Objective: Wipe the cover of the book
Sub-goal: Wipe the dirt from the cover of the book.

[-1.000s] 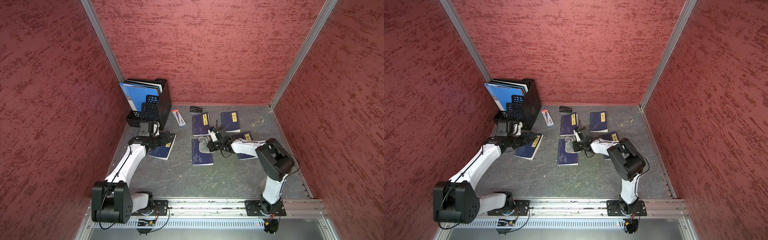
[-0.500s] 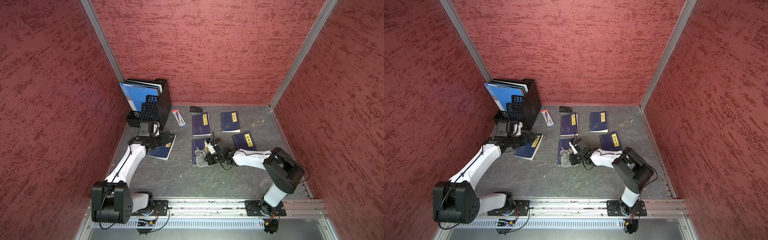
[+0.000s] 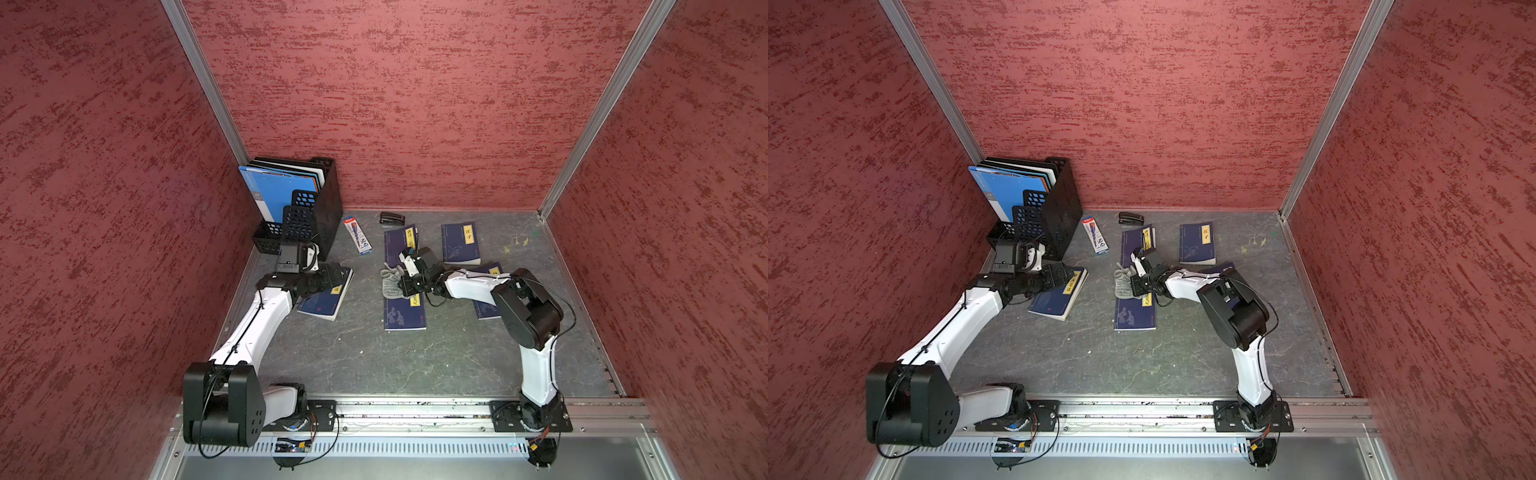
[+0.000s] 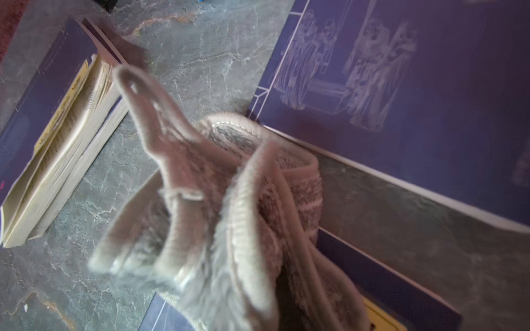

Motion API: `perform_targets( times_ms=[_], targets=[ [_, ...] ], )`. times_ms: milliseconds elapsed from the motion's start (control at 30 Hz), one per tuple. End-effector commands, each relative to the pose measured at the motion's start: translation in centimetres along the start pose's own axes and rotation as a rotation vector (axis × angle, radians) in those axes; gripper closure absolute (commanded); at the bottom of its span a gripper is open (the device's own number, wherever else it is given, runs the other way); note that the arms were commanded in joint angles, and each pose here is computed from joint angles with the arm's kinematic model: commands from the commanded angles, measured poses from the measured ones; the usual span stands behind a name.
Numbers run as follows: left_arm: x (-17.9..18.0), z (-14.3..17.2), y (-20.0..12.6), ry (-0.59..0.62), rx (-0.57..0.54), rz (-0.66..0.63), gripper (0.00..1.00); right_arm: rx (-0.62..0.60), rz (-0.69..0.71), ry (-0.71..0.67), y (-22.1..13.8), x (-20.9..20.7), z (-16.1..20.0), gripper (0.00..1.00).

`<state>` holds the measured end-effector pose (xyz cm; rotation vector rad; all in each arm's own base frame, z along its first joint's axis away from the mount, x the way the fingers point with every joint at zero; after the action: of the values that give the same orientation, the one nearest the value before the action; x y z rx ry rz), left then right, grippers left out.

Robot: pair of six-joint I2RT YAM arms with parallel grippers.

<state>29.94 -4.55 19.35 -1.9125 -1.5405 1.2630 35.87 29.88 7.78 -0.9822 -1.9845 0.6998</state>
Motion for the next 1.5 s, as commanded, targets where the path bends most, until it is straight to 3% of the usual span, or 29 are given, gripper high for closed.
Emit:
perform_targets(
  times_ms=[0,200,300,700,833,1000,1267,1467],
  targets=[
    [0.1,-0.5,0.0,0.005,-0.015,-0.003,0.03,0.205,0.049,0.0,-0.1,-0.3,6.8,0.92],
    [0.0,-0.6,0.1,0.004,-0.013,-0.001,0.03,0.288,-0.02,0.009,-1.4,3.0,12.9,0.92],
    [0.1,-0.7,0.0,0.005,-0.017,-0.004,0.03,0.277,-0.027,0.039,-1.5,3.1,13.6,0.92],
    [0.0,-0.5,-0.6,0.007,-0.024,-0.013,0.02,0.153,0.049,0.036,3.2,-1.4,4.5,0.93],
    [0.0,-0.6,-0.8,0.007,-0.029,-0.014,0.02,0.134,0.035,0.023,3.4,-1.5,3.1,0.93],
    [0.0,-0.6,-0.7,0.008,-0.027,-0.014,0.02,0.169,-0.014,0.013,2.5,-0.3,5.1,0.93],
    [0.0,-0.8,-0.7,0.008,-0.03,-0.014,0.02,0.263,-0.064,-0.025,-0.8,2.6,12.0,0.93],
    [0.0,-0.8,-0.7,0.008,-0.03,-0.021,0.02,0.268,-0.078,-0.008,-2.3,2.8,13.4,0.92]
  ],
)
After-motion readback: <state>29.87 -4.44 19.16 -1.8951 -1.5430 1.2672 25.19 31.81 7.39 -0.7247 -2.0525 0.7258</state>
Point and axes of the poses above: each gripper's point midway between its finger pads, its own y axis out along the fingers, its own x axis along the line the jaws close on, z = x × y, the point moved 6 cm from there along -y, back along the fingers, and after that the axes turned 6 degrees about y, right-handed, at the moved point
